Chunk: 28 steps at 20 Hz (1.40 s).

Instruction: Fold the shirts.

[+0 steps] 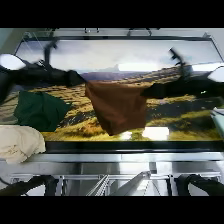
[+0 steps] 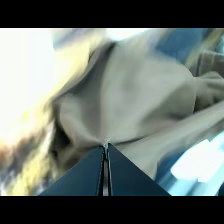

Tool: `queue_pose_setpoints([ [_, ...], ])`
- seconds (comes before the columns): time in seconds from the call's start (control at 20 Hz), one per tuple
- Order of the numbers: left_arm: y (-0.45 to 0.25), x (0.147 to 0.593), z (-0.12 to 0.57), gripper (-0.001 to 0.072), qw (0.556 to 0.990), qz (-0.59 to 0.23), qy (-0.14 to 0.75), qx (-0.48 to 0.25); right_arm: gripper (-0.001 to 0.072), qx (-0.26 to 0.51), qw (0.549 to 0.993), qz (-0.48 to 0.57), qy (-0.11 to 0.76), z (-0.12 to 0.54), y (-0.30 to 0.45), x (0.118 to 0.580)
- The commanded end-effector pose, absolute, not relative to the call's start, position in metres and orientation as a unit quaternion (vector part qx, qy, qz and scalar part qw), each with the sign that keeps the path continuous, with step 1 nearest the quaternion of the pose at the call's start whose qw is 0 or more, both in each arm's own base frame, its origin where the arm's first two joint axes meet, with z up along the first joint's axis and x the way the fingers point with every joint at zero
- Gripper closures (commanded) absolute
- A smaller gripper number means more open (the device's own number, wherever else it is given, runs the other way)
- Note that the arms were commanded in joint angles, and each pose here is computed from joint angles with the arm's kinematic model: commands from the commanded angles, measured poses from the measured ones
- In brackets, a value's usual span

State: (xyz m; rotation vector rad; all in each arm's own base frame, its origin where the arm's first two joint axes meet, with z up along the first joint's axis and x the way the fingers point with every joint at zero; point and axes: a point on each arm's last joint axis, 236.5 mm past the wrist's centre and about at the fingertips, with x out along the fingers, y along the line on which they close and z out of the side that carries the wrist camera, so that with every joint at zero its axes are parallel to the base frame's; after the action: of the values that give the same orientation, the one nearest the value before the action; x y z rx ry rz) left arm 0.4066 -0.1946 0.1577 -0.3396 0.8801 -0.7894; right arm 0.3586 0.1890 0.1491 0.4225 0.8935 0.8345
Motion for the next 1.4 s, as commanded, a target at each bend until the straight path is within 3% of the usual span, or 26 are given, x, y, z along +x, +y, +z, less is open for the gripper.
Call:
queue_pose_setpoints([
  [0.0, -0.177, 0.379, 0.299, 0.0682, 0.88, -0.373, 0.263, -0.13, 0.0691, 0.206, 0.868, 0.377, 0.251, 0.277, 0.151, 0.351],
  [0.15, -0.176, 0.325, 0.381, 0.0682, 0.903, -0.385, 0.165, -0.093, 0.0691, 0.185, 0.878, 0.418, 0.144, 0.345, 0.162, 0.31],
  [0.35, -0.19, 0.283, 0.398, 0.0682, 0.899, -0.41, 0.137, -0.076, 0.0691, 0.161, 0.871, 0.445, 0.132, 0.356, 0.178, 0.28],
  [0.65, -0.231, 0.293, 0.261, 0.0682, 0.835, -0.439, 0.309, -0.121, 0.0691, 0.158, 0.823, 0.471, 0.275, 0.268, 0.205, 0.294],
  [0.9, -0.239, 0.336, 0.128, 0.0682, 0.795, -0.393, 0.435, -0.158, 0.0687, 0.204, 0.779, 0.433, 0.404, 0.158, 0.203, 0.336],
  [0.95, -0.236, 0.349, 0.109, 0.0552, 0.796, -0.38, 0.443, -0.16, 0.0576, 0.21, 0.779, 0.411, 0.425, 0.135, 0.198, 0.35],
  [1.0, -0.23, 0.361, 0.095, 0.0324, 0.797, -0.366, 0.451, -0.167, 0.0354, 0.215, 0.786, 0.382, 0.436, 0.115, 0.188, 0.368],
  [1.05, -0.22, 0.373, 0.085, 0.0025, 0.797, -0.352, 0.459, -0.176, 0.0254, 0.22, 0.795, 0.354, 0.44, 0.1, 0.172, 0.385],
  [1.1, -0.208, 0.384, 0.08, -0.0013, 0.795, -0.34, 0.467, -0.186, 0.0249, 0.233, 0.8, 0.336, 0.44, 0.094, 0.157, 0.397],
  [1.2, -0.179, 0.399, 0.076, -0.0013, 0.785, -0.327, 0.486, -0.202, 0.025, 0.254, 0.808, 0.306, 0.435, 0.095, 0.119, 0.408],
  [1.35, -0.143, 0.387, 0.064, -0.0013, 0.739, -0.33, 0.541, -0.229, 0.0251, 0.28, 0.766, 0.324, 0.48, 0.089, 0.096, 0.374],
])
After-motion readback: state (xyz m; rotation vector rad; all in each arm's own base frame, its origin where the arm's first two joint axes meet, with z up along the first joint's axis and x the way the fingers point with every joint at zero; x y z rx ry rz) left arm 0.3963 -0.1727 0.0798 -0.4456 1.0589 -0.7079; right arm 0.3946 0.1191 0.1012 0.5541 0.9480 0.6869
